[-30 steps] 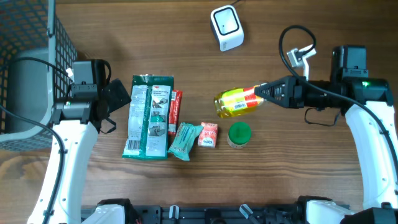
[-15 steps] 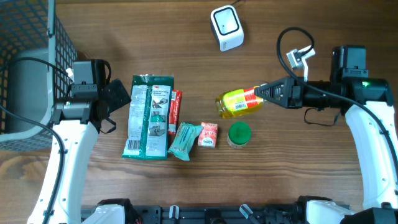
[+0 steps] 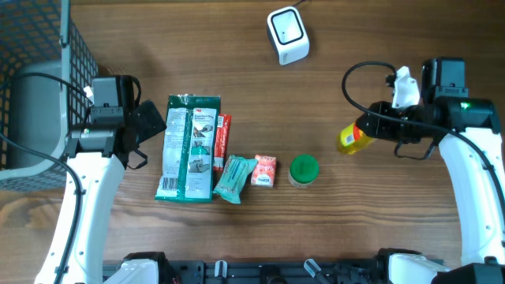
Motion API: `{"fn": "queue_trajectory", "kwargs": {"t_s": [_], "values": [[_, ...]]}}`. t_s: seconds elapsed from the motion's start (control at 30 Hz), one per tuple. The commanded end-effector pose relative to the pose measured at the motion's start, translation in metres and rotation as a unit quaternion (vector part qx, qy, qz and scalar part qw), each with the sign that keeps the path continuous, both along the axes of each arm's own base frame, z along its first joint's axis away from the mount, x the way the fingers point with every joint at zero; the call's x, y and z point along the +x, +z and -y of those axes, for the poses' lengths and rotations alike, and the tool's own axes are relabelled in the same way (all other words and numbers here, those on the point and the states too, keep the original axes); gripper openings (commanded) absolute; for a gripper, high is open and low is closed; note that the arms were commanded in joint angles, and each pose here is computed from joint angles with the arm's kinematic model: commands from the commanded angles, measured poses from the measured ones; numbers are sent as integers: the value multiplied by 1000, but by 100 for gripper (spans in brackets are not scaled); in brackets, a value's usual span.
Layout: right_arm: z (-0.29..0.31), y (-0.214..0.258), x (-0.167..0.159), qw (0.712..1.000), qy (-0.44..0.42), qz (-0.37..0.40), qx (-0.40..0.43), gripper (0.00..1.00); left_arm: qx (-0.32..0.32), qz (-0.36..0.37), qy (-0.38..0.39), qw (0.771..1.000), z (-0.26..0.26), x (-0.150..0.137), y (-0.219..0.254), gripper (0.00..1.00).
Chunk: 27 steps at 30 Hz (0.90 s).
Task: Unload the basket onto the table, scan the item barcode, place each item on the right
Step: 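Lift the yellow bottle and hold its barcode up to the white scanner, then carry the bottle to the right side and set it down upright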
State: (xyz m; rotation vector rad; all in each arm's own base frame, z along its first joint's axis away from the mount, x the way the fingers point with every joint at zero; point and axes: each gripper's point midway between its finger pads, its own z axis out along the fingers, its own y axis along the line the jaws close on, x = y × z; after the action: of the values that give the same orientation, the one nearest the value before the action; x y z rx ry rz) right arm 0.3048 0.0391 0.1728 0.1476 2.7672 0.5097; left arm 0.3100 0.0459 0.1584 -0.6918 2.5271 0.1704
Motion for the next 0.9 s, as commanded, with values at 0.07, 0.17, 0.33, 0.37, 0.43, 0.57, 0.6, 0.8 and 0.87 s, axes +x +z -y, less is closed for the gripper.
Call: {"fn": "queue_trajectory", "kwargs": {"t_s": [0.07,0.17,0.33,0.37,0.43,0.57,0.6,0.8,0.87], "values": [[15,100,33,991,-25,96,-91,5,3,5,10,1000,-3,2,3,100],[11,131,39,986,-14,93,-137,4,3,5,10,1000,-3,2,3,100],[-26,127,83,982,55,84,-161,4,3,5,10,1000,-3,2,3,100],[-34,115,97,978,75,88,-175,4,3,5,10,1000,-3,2,3,100],[-41,89,129,967,88,91,-223,4,3,5,10,1000,-3,2,3,100],[-62,49,186,943,95,125,-293,4,3,5,10,1000,-3,2,3,100],[-69,44,200,933,100,143,-314,4,3,5,10,1000,-3,2,3,100],[-116,49,252,855,132,253,-434,4,3,5,10,1000,-3,2,3,100],[-133,51,261,830,140,280,-461,4,3,5,10,1000,-3,2,3,100]]}}
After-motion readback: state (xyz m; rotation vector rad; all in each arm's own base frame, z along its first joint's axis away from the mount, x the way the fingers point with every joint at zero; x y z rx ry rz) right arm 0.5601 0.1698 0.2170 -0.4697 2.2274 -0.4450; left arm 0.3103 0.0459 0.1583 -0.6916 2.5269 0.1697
